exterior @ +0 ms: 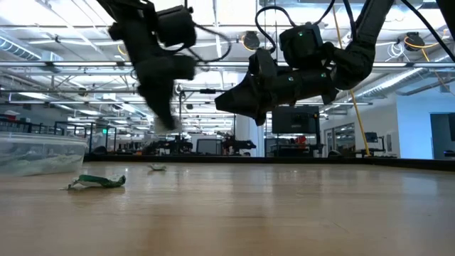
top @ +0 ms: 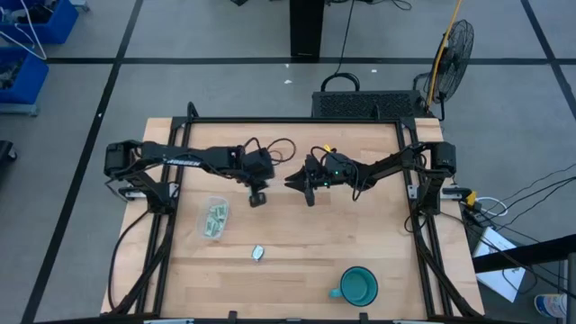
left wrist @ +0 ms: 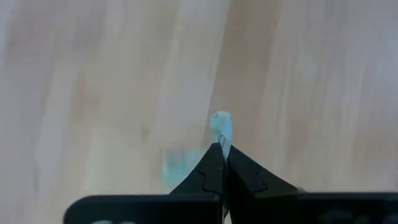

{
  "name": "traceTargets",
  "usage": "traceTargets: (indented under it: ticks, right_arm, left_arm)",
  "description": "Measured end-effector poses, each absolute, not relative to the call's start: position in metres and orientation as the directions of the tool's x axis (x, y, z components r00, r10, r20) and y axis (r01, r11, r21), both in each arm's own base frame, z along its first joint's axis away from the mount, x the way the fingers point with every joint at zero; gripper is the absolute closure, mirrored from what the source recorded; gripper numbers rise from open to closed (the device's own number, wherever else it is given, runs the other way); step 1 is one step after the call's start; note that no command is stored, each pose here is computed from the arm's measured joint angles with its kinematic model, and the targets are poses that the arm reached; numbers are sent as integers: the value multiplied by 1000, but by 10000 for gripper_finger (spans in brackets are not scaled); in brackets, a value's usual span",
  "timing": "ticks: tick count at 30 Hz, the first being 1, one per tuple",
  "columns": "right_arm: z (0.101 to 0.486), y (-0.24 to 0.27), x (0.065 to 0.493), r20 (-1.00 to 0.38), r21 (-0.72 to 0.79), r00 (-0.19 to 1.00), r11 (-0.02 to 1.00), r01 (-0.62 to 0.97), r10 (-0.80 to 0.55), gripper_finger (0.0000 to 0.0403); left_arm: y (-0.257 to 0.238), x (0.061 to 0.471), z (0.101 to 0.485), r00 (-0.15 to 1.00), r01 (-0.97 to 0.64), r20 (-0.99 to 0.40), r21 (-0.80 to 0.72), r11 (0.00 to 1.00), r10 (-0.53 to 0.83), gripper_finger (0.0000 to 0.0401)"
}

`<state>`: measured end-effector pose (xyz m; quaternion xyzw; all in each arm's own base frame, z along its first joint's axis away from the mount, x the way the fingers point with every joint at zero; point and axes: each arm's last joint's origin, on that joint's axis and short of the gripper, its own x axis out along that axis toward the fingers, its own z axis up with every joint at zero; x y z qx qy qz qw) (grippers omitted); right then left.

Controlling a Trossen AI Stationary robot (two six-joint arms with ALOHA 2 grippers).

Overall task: Pick and place Stevia / Truvia into bins
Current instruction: Put the light green stevia packet into the transparent bin

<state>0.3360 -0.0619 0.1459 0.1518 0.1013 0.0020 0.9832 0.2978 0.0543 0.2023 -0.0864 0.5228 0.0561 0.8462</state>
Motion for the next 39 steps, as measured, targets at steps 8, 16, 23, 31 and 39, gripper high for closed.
traceTargets:
  ticks: [8,16,23,31,39]
  right_arm:
    - [139,-72,332,-271,293,962,953,75,7,291]
    - [136,-84,329,-297,296,955,948,116,-24,296]
    - [136,-92,326,-300,297,953,944,142,-49,293]
    - [135,-93,326,-305,297,951,944,146,-51,293]
    - [135,-94,325,-311,295,949,944,150,-54,293]
  left_arm:
    - [35,239,238,250,-557,-958,-263,788,-143,398]
    - [8,200,250,97,-778,-984,-167,605,-146,399]
    - [-7,189,200,45,-864,-976,-146,482,-215,399]
    - [-15,184,183,42,-883,-940,-194,428,-339,353]
    - [-16,191,185,111,-826,-925,-289,484,-364,320]
